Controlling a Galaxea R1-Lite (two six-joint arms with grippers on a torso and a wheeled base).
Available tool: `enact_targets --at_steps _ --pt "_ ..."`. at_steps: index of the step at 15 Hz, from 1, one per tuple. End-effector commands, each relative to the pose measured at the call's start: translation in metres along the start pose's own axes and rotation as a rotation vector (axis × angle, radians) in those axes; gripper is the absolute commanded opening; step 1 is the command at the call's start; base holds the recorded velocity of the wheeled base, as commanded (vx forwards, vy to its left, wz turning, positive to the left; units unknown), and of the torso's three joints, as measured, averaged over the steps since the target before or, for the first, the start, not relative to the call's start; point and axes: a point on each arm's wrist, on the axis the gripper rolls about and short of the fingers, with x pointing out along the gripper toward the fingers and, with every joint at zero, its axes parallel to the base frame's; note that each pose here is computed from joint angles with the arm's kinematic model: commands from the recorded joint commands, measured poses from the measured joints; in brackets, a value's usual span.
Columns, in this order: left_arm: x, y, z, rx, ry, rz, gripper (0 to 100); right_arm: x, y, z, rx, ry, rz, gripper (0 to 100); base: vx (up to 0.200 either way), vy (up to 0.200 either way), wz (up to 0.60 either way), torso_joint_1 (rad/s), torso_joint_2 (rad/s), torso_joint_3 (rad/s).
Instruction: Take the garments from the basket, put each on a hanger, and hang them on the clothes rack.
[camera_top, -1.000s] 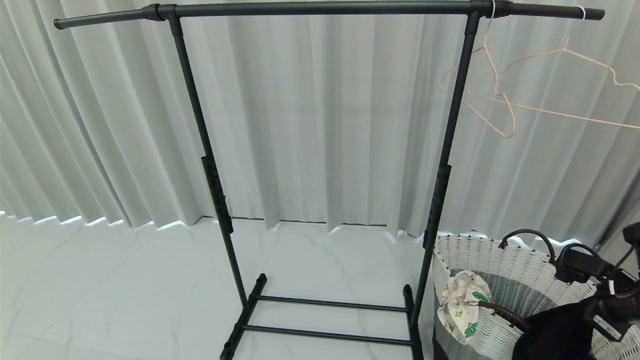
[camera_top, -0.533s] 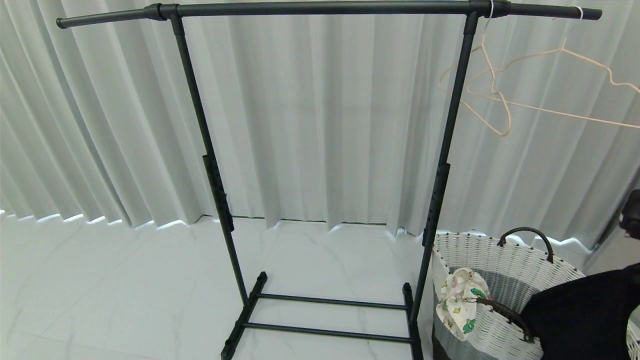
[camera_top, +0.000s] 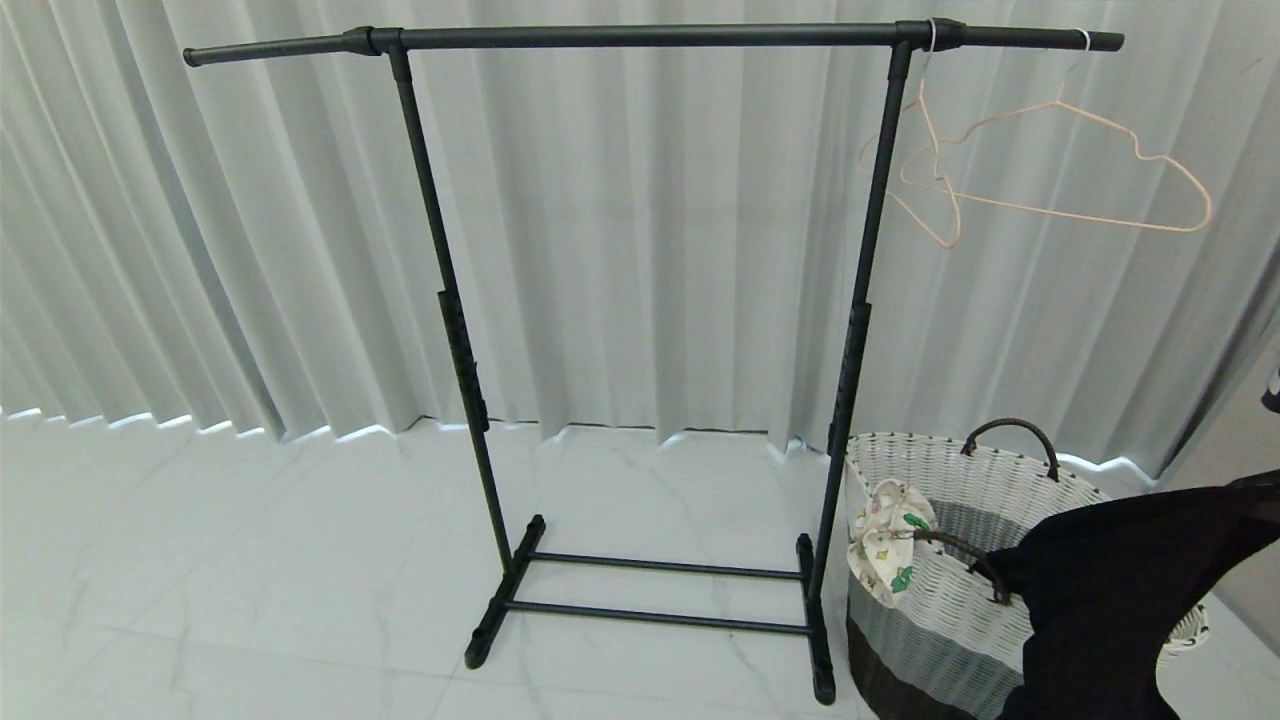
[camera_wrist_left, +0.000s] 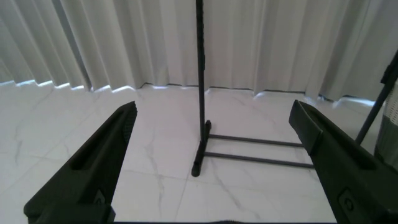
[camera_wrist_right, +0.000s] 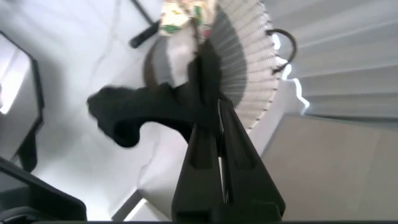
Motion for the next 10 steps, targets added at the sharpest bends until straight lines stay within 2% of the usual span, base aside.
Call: enact_targets --at_steps 1,4,9,10 --pt "0.000 0.000 0.000 0.000 0.000 0.001 100 0.012 0.002 0.012 -0.005 -0.009 0.054 0 -0.200 0.000 0.00 0.002 0.00 0.007" --pt "0.000 0.000 0.000 -0.003 0.000 -0.001 100 0.021 0.014 0.039 0.040 -0.059 0.150 0 0.000 0.000 0.00 0.000 0.00 0.000" --pt "0.000 0.000 0.000 0.009 -0.003 -0.009 100 0.045 0.025 0.072 -0.005 -0.081 0.226 0 0.000 0.000 0.00 0.000 0.00 0.000" --pt "-0.002 -0.001 0.009 -0.013 -0.034 -0.074 100 0.047 0.026 0.077 -0.005 -0.090 0.230 0 0.000 0.000 0.00 0.000 0.00 0.000"
